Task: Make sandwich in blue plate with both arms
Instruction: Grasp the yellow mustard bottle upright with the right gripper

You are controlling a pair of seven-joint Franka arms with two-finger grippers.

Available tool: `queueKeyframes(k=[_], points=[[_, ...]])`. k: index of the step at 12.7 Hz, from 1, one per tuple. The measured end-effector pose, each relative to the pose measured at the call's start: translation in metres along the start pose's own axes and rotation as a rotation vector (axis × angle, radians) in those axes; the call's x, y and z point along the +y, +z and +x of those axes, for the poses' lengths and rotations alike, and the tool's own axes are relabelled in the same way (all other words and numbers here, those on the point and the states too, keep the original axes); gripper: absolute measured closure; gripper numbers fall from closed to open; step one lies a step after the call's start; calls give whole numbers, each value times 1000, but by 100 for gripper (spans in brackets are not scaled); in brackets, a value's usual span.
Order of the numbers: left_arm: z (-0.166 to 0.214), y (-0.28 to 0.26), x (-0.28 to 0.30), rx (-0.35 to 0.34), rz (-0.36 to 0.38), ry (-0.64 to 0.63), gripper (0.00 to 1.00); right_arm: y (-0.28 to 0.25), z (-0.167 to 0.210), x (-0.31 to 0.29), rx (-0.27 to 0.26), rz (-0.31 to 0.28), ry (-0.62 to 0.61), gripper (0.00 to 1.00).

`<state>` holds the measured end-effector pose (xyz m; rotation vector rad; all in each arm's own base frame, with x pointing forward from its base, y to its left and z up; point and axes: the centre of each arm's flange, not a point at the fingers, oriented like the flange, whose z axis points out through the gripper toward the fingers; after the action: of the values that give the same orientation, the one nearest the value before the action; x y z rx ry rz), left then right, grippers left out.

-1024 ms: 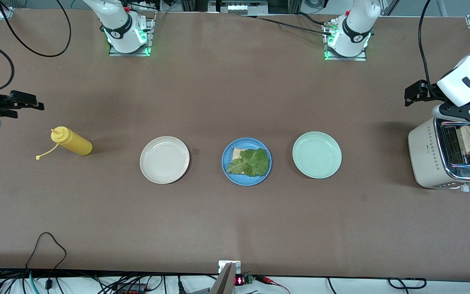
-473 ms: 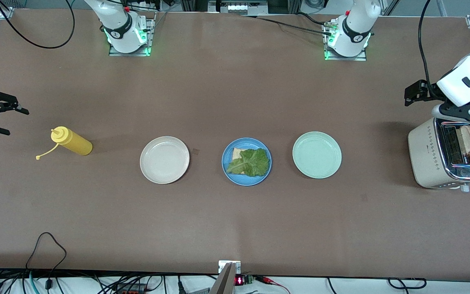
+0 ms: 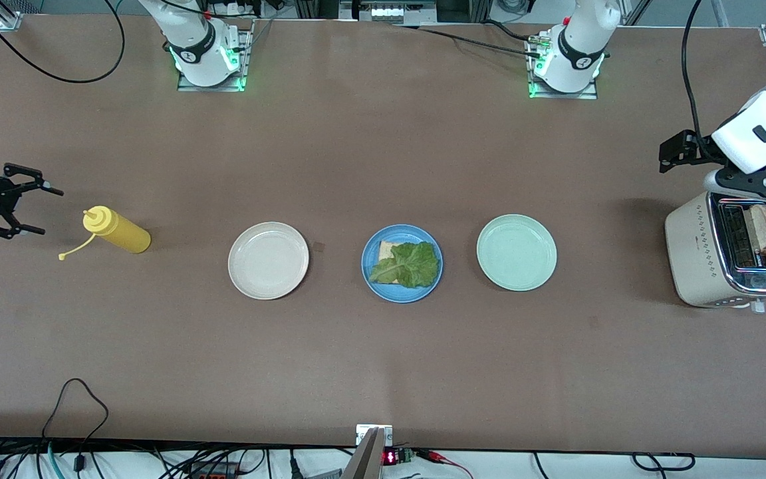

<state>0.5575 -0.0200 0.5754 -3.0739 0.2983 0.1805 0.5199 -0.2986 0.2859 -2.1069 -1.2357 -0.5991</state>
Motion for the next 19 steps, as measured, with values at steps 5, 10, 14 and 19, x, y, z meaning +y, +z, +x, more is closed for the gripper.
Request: queueKeyframes(k=[5,10,14,19], points=[[0,0,0,-1,0,0,0,35,-55,13,150,84,-130,0],[0,0,0,-1,0,0,0,89,-78,38,233,159,-191,0],[0,0,0,-1,0,-1,0,114,-92,50,276,170,-227,0],[0,0,0,-1,0,-1,0,135,-95,54,328,173,-241,0]])
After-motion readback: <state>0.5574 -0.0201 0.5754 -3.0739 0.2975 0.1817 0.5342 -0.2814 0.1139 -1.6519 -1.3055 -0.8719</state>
